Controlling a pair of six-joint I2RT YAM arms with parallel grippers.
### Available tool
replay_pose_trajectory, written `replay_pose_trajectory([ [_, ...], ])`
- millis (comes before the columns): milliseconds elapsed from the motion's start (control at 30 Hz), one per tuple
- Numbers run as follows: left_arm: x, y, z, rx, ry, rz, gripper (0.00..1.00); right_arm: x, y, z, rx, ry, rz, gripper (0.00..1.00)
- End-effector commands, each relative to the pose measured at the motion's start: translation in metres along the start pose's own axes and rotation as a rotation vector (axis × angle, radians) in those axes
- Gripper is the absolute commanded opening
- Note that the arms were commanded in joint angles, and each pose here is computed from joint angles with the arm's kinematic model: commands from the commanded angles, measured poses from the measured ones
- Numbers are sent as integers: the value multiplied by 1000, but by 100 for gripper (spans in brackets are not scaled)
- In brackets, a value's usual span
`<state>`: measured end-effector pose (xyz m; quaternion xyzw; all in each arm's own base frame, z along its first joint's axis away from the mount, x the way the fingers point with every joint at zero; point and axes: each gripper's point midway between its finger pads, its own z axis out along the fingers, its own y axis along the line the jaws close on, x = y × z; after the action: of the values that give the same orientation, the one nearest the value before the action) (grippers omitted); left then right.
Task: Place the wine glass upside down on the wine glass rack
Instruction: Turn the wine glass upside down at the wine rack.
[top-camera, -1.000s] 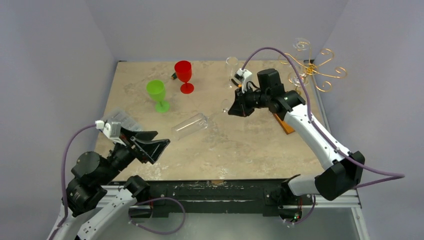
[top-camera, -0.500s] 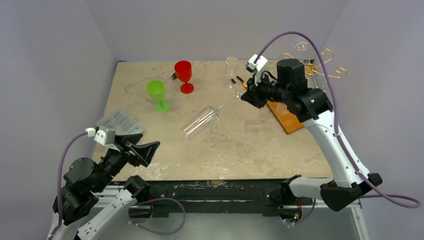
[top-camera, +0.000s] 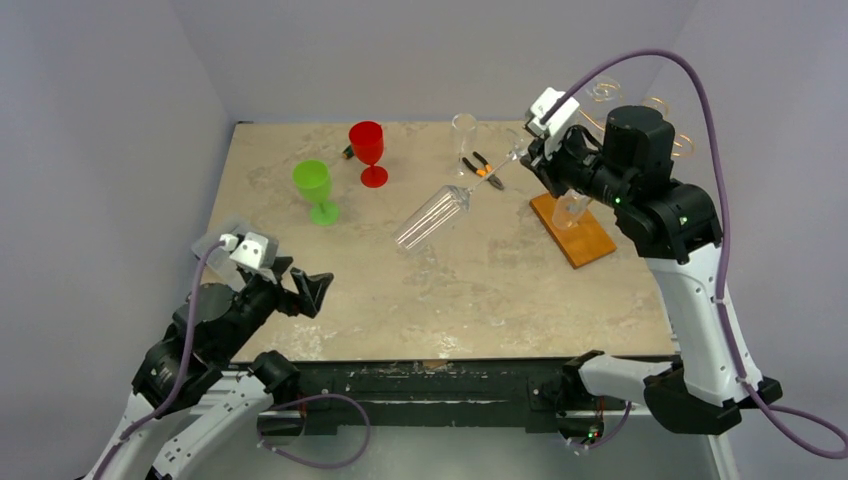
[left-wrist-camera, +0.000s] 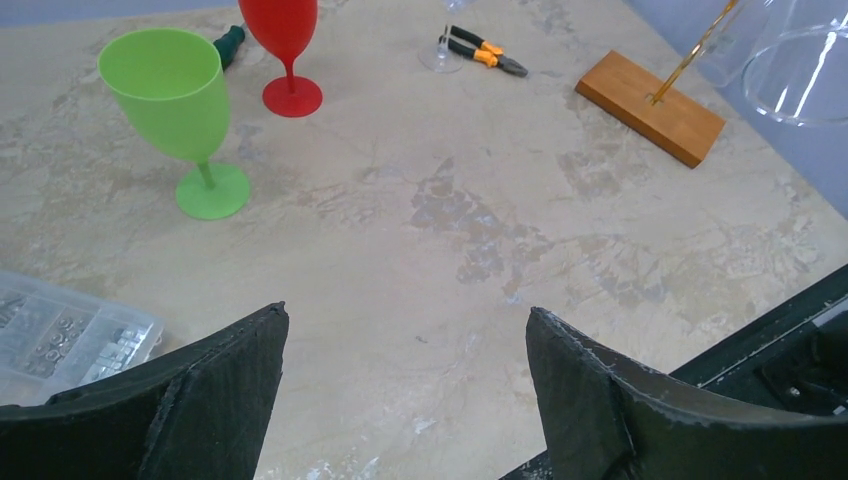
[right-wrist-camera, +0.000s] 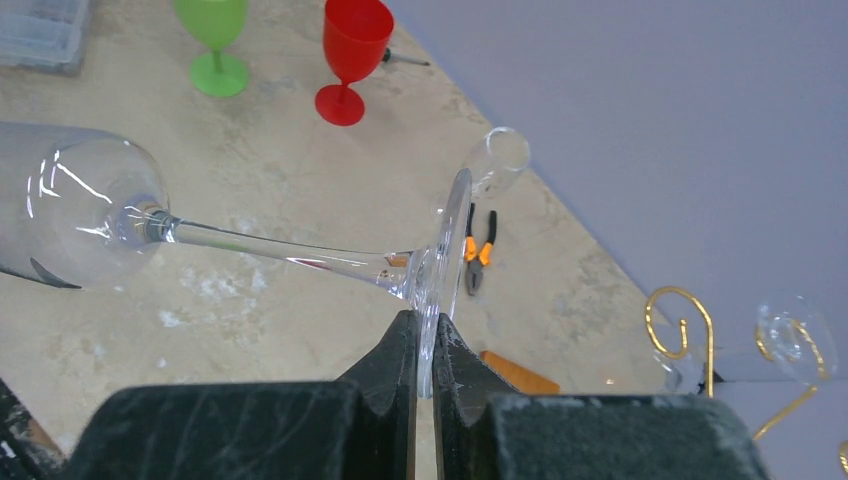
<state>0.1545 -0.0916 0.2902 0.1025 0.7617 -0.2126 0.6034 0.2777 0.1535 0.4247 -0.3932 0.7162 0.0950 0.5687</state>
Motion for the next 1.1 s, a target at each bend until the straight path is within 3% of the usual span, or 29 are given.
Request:
replay_pose_trajectory([
  [0, -2, 4, 17, -24, -10, 70, 86, -33, -34, -23, 158, -80, -86, 0],
  [667, 20, 1, 30, 8, 53, 98, 86, -48, -138, -59, 644, -4, -205, 0],
  [1067, 21, -6, 29, 58, 56, 85, 86, -48, -202, -71, 864, 31, -132, 0],
])
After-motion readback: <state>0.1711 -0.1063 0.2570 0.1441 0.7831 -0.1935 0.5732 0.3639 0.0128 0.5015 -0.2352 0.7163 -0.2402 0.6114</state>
